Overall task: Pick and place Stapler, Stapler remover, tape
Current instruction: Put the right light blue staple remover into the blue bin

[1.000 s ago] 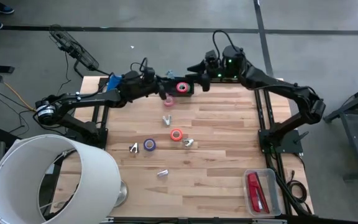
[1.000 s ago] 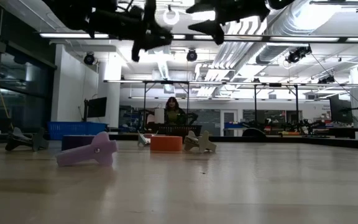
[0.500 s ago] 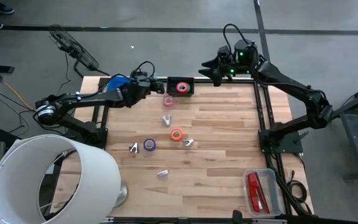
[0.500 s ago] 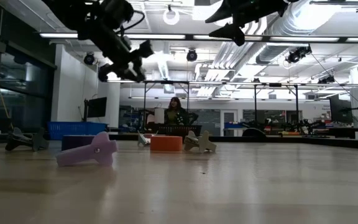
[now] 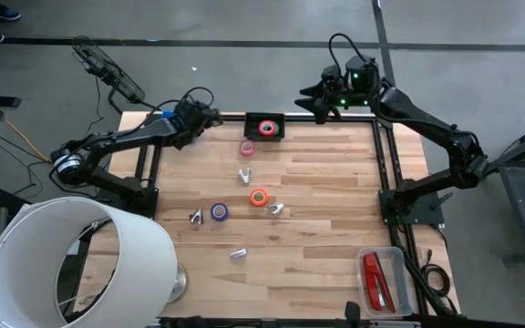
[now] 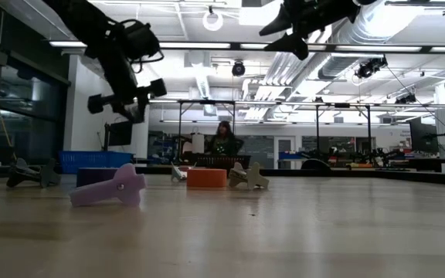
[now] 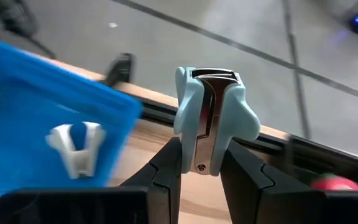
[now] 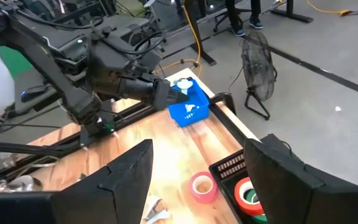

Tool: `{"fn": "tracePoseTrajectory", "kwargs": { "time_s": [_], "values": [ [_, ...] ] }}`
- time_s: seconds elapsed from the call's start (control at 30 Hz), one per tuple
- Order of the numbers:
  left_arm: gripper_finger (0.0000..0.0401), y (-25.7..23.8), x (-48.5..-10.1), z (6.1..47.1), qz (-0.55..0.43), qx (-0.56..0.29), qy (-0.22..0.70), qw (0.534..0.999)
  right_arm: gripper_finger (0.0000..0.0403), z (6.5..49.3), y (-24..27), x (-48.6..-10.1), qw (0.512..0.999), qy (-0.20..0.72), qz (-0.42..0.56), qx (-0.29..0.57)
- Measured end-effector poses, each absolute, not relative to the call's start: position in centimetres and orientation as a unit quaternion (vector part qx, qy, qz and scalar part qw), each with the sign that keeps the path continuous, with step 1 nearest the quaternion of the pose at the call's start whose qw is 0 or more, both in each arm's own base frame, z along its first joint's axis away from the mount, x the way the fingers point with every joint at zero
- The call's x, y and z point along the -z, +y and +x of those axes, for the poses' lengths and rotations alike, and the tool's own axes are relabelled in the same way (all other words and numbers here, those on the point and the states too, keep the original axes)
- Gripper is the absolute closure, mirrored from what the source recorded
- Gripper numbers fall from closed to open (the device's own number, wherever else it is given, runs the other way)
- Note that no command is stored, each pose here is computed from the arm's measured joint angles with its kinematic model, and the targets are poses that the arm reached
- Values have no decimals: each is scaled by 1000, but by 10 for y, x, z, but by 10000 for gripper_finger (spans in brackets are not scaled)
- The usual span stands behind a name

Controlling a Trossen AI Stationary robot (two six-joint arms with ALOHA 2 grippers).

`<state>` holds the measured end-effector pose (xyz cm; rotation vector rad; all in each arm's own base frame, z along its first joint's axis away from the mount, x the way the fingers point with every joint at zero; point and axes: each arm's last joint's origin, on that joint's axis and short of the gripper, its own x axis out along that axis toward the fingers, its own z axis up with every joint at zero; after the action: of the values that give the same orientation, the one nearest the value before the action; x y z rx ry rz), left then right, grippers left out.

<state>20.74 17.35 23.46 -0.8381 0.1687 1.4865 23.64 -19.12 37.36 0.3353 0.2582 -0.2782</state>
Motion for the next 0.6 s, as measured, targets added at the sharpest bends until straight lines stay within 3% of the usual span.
{"fn": "tracePoseTrajectory", "kwargs": {
  "time_s": [0.6],
  "values": [
    [322, 206, -199, 182, -423, -711, 117, 549, 160, 234, -194, -374, 971, 130, 144, 140]
  ]
}}
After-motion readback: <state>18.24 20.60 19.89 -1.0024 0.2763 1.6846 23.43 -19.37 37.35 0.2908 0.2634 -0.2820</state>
